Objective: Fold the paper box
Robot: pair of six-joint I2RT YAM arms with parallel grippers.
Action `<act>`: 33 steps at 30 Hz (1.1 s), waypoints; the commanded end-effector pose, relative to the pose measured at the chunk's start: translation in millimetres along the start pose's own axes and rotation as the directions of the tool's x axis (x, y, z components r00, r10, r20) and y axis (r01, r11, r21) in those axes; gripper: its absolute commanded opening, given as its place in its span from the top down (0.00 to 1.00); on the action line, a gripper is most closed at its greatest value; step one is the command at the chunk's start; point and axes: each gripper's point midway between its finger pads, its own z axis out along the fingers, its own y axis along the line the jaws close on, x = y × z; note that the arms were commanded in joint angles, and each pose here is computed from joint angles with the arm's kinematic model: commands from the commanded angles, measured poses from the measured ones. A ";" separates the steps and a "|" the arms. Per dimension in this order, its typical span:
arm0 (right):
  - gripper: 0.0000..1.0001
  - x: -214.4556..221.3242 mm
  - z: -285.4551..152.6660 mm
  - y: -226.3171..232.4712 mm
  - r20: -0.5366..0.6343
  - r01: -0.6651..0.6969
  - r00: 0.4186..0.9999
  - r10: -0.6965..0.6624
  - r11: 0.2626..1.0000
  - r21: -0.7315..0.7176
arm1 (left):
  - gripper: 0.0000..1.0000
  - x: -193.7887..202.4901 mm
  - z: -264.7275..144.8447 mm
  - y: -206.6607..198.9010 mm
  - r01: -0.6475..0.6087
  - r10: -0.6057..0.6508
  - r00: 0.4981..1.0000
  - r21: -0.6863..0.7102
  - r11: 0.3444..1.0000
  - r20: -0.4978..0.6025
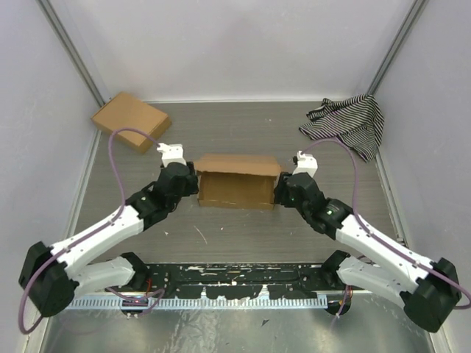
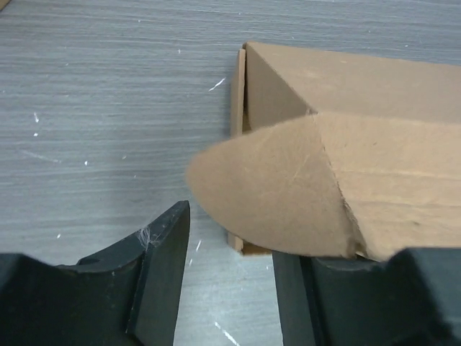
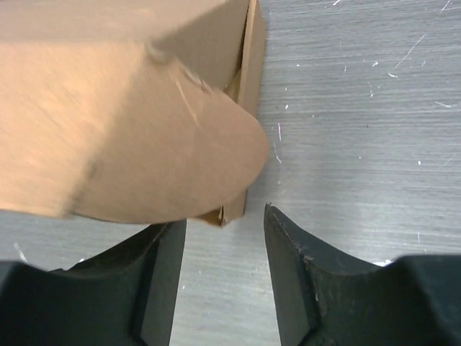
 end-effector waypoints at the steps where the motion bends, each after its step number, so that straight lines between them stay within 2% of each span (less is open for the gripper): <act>1: 0.46 -4.7 -31.7 0.1 -0.005 -0.034 0.999 0.034 0.998 -0.057 | 0.45 5.5 -31.0 12.0 0.059 -0.058 0.998 0.024 0.998 -0.021; 9: 0.40 -33.0 -79.0 2.7 0.033 -0.056 0.998 0.061 0.990 -0.129 | 0.44 -24.0 -87.0 23.1 0.171 -0.179 0.982 0.124 0.978 0.060; 13: 0.39 -48.4 -76.4 13.0 0.027 -0.022 0.999 0.025 0.992 -0.124 | 0.40 -37.7 -87.5 17.9 0.140 -0.149 0.987 0.121 0.983 0.068; 17: 0.35 -61.6 -50.2 18.0 0.011 0.022 1.000 -0.021 0.999 -0.047 | 0.33 -42.6 -62.7 5.0 0.074 -0.077 0.996 0.077 0.994 0.042; 20: 0.33 -56.8 -13.6 23.8 -0.067 0.018 0.998 -0.020 0.999 -0.030 | 0.32 -29.6 -27.2 -9.6 0.045 -0.041 0.997 0.066 0.997 -0.059; 23: 0.29 -45.0 23.9 24.0 -0.157 -0.082 0.986 0.065 0.992 -0.099 | 0.32 -9.3 12.7 -20.2 0.094 -0.076 0.980 0.093 0.991 -0.186; 26: 0.25 -36.8 47.4 14.8 -0.197 -0.202 0.966 0.168 0.964 -0.170 | 0.31 12.2 48.3 -14.7 0.155 -0.129 0.953 0.075 0.985 -0.274; 33: 0.23 -19.5 78.9 17.4 -0.276 -0.213 0.950 0.148 0.951 -0.223 | 0.30 38.5 75.0 -14.8 0.170 -0.135 0.931 0.075 0.983 -0.340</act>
